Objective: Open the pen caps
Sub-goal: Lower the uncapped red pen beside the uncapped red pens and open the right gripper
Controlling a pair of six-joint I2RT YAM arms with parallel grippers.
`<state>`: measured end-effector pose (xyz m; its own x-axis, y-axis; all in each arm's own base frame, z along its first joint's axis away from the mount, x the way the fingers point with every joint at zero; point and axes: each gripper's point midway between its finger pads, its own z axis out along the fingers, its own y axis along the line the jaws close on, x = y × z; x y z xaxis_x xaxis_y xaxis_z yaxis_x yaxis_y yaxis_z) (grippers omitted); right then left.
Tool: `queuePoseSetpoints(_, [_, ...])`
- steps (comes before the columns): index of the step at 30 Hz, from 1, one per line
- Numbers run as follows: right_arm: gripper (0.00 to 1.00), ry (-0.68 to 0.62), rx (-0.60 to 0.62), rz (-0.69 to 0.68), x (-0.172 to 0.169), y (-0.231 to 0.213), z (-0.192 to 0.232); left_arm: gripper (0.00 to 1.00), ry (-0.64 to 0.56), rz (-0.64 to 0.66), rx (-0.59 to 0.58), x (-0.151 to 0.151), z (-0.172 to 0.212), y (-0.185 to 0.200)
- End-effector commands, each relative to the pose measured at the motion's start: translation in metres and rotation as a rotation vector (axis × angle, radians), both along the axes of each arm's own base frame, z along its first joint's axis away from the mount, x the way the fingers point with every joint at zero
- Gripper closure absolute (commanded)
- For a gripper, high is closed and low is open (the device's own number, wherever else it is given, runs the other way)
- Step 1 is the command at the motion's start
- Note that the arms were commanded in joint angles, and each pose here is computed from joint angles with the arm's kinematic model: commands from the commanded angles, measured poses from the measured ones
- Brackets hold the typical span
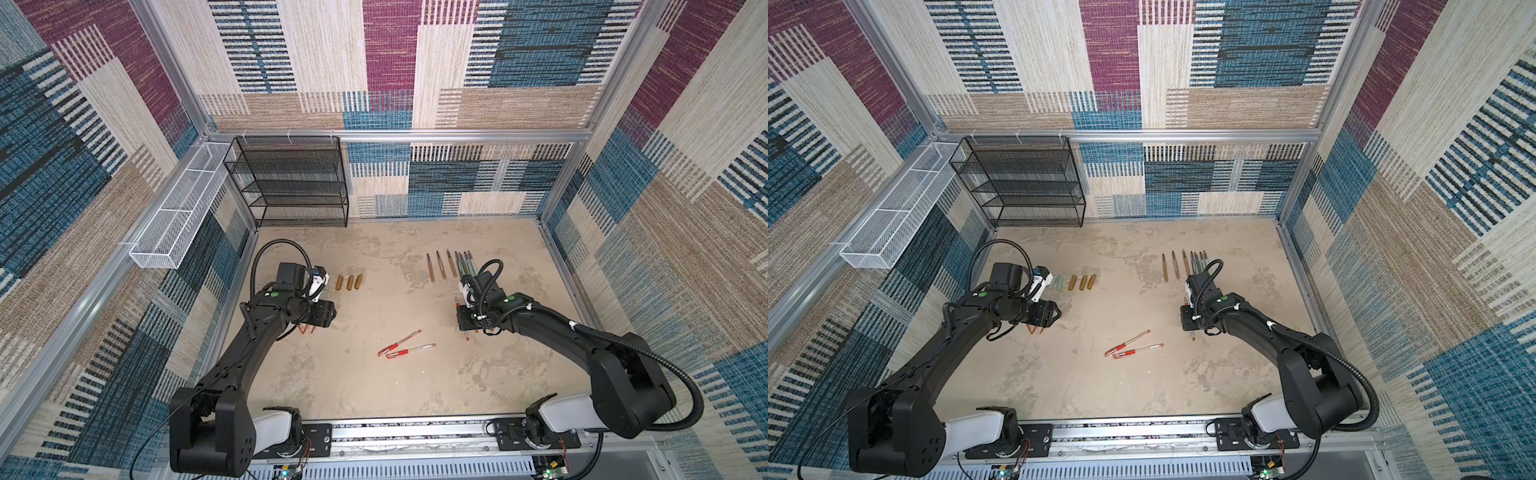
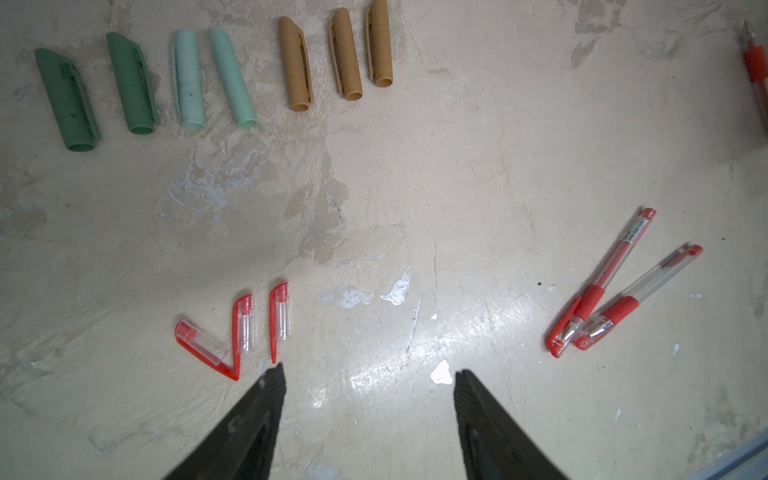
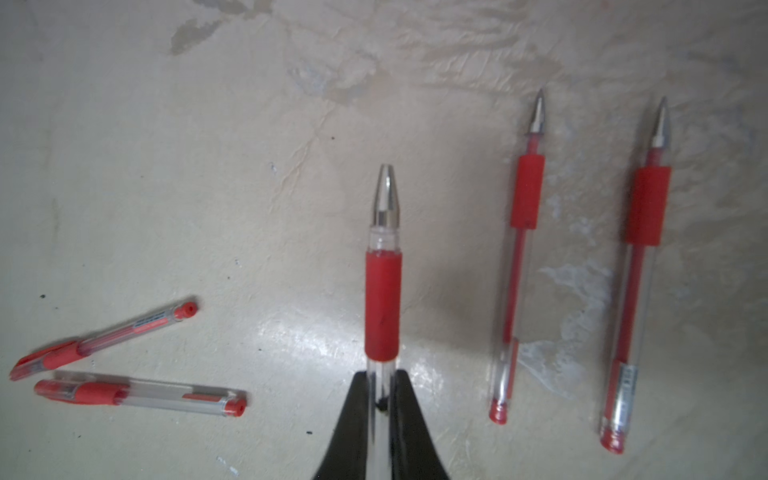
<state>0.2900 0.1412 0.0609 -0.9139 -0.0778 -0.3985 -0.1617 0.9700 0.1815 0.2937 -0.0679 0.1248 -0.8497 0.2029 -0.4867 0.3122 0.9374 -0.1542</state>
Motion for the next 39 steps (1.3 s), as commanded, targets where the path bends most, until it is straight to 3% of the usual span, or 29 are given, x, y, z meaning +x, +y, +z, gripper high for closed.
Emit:
queuePoseSetpoints(1, [0.93,-0.002,-0.023,-0.041,0.007,-0.009,-0.003,0.28,-0.053,-0.016,-0.047,0.004,0.011,-0.006])
queuePoseSetpoints(9, [0.91,0.016,-0.036,-0.081,0.019,-0.016,-0.015,0.19,-0.067,-0.007,-0.077,0.001,0.015,-0.007])
queuePoseSetpoints(30, [0.78,0.084,-0.084,-0.062,0.033,-0.014,-0.038,0.18,-0.054,0.008,-0.072,0.005,0.017,-0.005])
queuePoseSetpoints(39, [0.69,0.029,0.002,-0.059,0.04,-0.001,0.002,0.18,-0.071,0.008,-0.078,0.005,0.023,-0.006])
